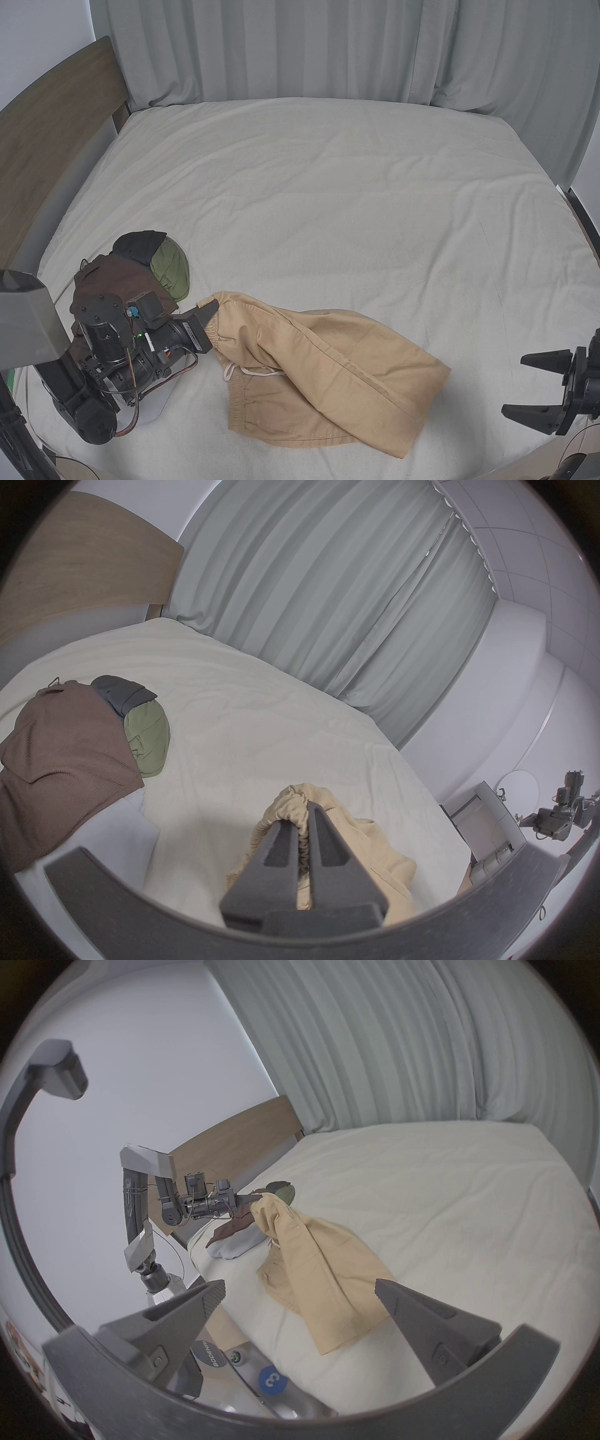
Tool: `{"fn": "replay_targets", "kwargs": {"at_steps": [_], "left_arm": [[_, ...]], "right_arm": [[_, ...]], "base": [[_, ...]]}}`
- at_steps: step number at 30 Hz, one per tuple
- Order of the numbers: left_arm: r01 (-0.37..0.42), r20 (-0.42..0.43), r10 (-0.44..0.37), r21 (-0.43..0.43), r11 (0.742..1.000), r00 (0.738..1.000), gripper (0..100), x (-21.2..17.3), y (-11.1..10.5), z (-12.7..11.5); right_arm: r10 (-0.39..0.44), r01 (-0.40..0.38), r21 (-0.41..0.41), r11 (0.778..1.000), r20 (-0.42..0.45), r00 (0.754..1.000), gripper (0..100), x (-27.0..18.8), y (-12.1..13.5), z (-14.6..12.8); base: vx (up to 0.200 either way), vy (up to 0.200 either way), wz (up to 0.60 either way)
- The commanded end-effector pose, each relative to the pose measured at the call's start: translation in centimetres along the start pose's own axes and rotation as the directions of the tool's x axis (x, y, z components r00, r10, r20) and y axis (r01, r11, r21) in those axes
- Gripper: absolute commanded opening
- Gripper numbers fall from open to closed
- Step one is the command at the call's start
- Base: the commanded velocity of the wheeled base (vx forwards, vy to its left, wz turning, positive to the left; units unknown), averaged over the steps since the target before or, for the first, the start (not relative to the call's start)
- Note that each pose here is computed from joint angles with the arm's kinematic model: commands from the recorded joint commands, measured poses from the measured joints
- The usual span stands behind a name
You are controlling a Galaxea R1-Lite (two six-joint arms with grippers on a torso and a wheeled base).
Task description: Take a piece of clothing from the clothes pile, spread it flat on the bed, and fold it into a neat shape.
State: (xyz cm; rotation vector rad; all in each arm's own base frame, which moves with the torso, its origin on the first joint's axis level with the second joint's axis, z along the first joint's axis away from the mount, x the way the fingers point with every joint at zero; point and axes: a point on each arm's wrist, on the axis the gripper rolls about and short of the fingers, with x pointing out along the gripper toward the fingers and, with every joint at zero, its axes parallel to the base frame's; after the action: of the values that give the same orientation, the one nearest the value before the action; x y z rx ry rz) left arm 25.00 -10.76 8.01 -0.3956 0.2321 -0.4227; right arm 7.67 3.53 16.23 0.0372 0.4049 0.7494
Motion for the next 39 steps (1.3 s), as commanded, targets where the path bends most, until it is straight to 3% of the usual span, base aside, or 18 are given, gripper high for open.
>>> {"fn": "replay_targets", "kwargs": {"at_steps": [1, 4, 9, 19, 39], "left_arm": [[-0.009, -0.010, 0.009, -0.002, 1.000, 1.000, 0, 0.1, 0.3, -0.3], [-0.012, -0.016, 0.012, -0.004, 1.000, 1.000, 0, 0.2, 0.3, -0.4], [-0.022, -0.035, 0.022, -0.003, 1.000, 0.999, 0, 0.6, 0.6, -0.9], [-0.026, -0.035, 0.026, -0.004, 1.000, 0.999, 0, 0.7, 0.7, -1.0], [-0.037, -0.035, 0.037, -0.006, 0.999, 0.999, 0, 0.7, 1.1, -1.0]], "right_arm": [[0.005, 0.001, 0.091, 0.996, -0.068, 0.998, 100, 1.3, -0.6, -0.1], [0.008, 0.011, 0.186, 0.983, -0.098, 0.995, 100, 2.2, -1.0, 0.0], [0.016, 0.025, 0.271, 0.962, -0.148, 0.989, 100, 4.1, -1.9, -0.4], [0.021, 0.045, 0.303, 0.952, -0.211, 0.977, 100, 6.0, -2.9, -1.7], [0.035, 0.115, 0.413, 0.903, -0.339, 0.940, 100, 9.4, -5.0, -4.7]], "base": [[0.000, 0.000, 0.00], [0.000, 0.000, 0.00], [0.000, 0.000, 0.00], [0.000, 0.000, 0.00], [0.000, 0.000, 0.00]]}}
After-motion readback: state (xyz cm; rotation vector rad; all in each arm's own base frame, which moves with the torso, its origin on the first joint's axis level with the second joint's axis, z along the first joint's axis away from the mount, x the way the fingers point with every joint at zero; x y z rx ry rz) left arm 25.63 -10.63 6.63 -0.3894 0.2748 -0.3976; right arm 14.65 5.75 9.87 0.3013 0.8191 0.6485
